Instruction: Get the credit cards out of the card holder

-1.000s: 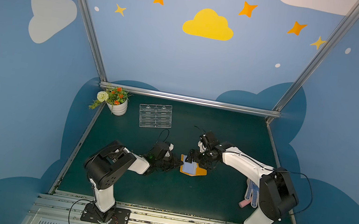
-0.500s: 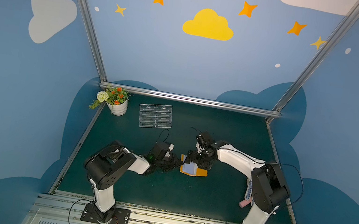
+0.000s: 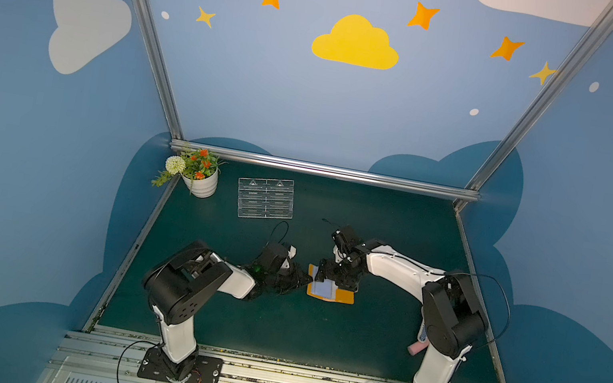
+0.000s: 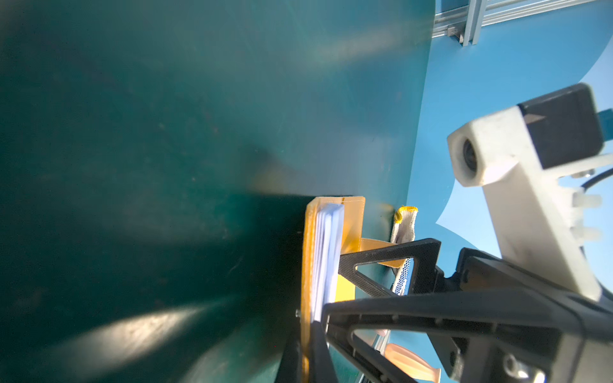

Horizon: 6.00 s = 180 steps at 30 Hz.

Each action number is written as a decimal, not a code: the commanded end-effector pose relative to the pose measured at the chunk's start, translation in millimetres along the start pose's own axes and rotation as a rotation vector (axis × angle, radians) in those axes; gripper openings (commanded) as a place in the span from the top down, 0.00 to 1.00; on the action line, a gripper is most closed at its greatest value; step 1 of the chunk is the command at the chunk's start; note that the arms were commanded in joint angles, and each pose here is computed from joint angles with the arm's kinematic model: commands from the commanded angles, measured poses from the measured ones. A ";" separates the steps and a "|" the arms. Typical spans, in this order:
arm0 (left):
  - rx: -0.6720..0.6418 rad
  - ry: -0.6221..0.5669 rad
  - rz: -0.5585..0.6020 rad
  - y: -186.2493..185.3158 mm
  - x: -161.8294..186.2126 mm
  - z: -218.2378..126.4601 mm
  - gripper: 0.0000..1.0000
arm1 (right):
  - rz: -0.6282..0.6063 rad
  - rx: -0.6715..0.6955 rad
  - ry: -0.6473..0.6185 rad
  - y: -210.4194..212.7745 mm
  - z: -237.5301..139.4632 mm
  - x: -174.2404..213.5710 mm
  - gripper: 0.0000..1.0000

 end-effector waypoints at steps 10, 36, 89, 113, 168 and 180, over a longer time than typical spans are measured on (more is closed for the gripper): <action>0.046 0.001 0.035 -15.4 3.4 -6.1 0.96 | -0.024 0.242 0.054 -33.3 -3.0 9.0 0.34; 0.071 0.011 0.042 -19.5 5.4 -7.9 0.95 | -0.063 -0.044 -0.183 14.6 -62.5 -11.5 0.13; 0.048 -0.011 0.041 -11.4 5.9 -11.3 0.96 | -0.023 0.098 -0.014 -15.1 -5.9 -2.7 0.25; 0.035 -0.017 0.031 -4.1 4.7 -12.4 0.96 | -0.002 0.020 -0.047 -11.6 -12.4 -2.5 0.34; 0.035 -0.028 0.011 5.8 1.1 -16.4 0.96 | -0.155 0.104 0.011 14.5 -18.1 -6.8 0.21; 0.038 -0.029 0.012 4.4 0.6 -16.9 0.96 | -0.160 0.099 0.040 14.9 -6.6 -3.7 0.21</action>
Point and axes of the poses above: each gripper's point midway between its finger pads, its own z axis out along the fingers, its own y axis along the line the jaws close on, x = y × z, the point moved 2 cm from there along -z, back along the fingers, and after that the axes turned 14 degrees about -z, right-handed, at the moved point
